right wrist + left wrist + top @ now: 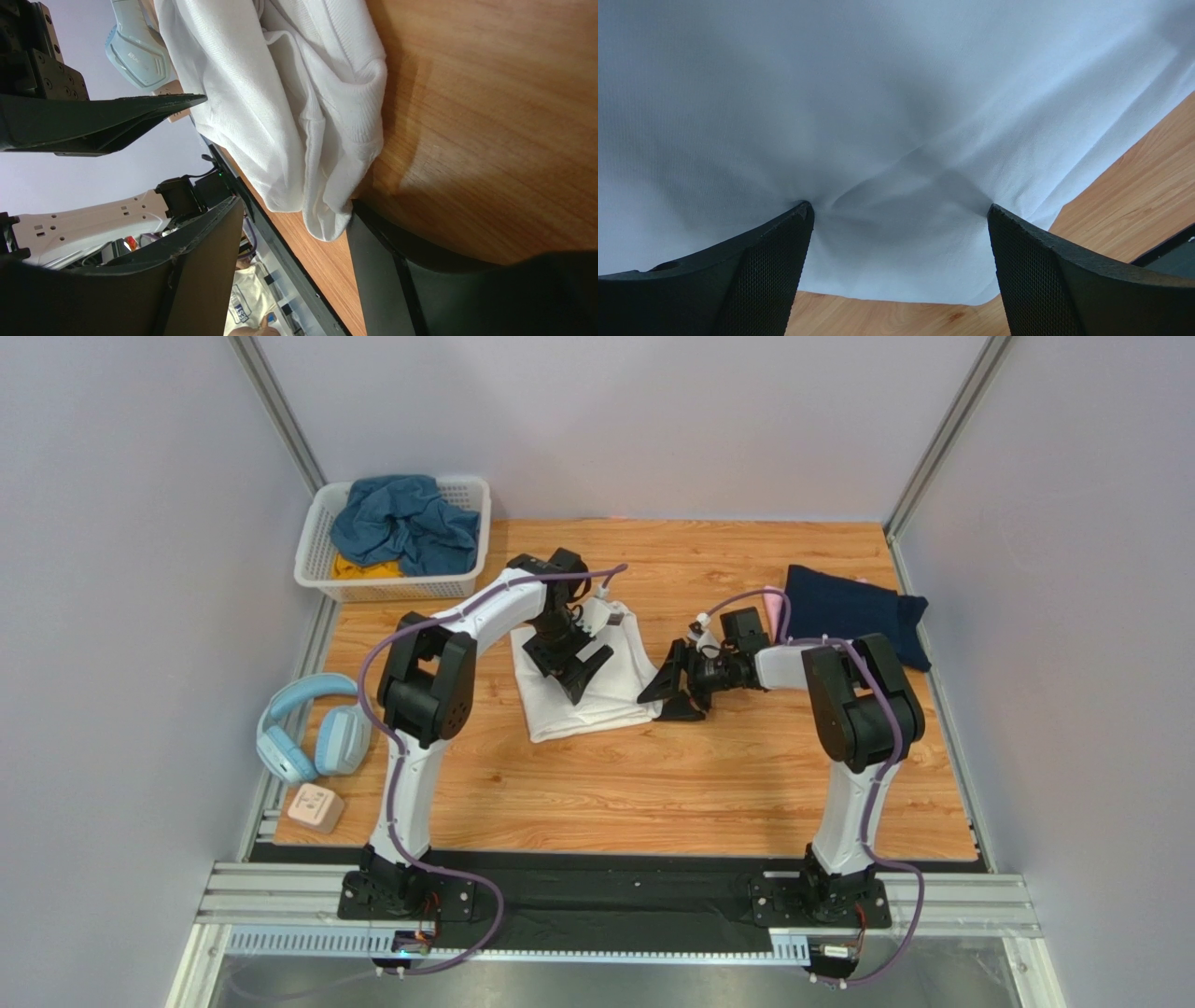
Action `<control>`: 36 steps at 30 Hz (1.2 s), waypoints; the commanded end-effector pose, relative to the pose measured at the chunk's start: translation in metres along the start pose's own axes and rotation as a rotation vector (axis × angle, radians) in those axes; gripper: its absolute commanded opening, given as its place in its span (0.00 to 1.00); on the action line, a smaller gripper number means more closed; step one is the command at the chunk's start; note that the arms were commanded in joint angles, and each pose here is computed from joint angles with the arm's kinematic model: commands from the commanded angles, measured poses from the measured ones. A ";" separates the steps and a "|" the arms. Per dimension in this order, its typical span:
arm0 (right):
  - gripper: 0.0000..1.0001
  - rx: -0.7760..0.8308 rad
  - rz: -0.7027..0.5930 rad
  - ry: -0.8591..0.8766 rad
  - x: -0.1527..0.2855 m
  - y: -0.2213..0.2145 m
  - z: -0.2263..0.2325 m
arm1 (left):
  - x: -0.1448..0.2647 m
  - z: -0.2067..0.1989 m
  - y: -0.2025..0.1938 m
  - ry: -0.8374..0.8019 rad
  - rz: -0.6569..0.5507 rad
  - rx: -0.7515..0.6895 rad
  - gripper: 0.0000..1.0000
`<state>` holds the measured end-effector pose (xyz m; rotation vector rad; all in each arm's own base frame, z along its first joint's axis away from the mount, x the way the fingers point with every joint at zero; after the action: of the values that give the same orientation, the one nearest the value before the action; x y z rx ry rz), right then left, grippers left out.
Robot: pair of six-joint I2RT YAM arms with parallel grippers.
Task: Fold and stack the t-shirts
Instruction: Put the neatly folded tshirt into the corner of the board with the right arm
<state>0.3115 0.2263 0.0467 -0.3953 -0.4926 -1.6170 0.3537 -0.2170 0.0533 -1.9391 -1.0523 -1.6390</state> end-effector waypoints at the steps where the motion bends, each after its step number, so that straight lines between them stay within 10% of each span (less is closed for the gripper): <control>1: 0.62 -0.037 0.000 -0.121 -0.018 -0.009 -0.036 | 0.007 0.003 0.002 0.024 -0.014 -0.018 1.00; 15: 0.47 0.002 0.009 -0.096 -0.039 0.009 -0.010 | 0.030 -0.022 0.004 -0.065 -0.069 -0.019 1.00; 19: 0.00 0.016 -0.005 -0.090 -0.037 0.011 -0.006 | 0.032 -0.022 0.000 -0.055 -0.064 -0.025 1.00; 36: 0.00 0.027 -0.453 -0.120 0.144 0.178 0.023 | 0.136 -0.011 -0.007 0.002 -0.281 0.008 1.00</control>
<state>0.4387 0.1480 0.0941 -0.4564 -0.6231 -1.8974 0.3457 -0.1925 0.1325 -1.8950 -1.2492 -1.6901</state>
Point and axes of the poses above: each gripper's point midway between its finger pads, its own x axis back along the fingers, its own z axis along the line the jaws close on, y = z × x, the point moved 2 cm from there along x, back along the fingers, and after that the axes turned 8 degrees about x, right-handed, at the moved point
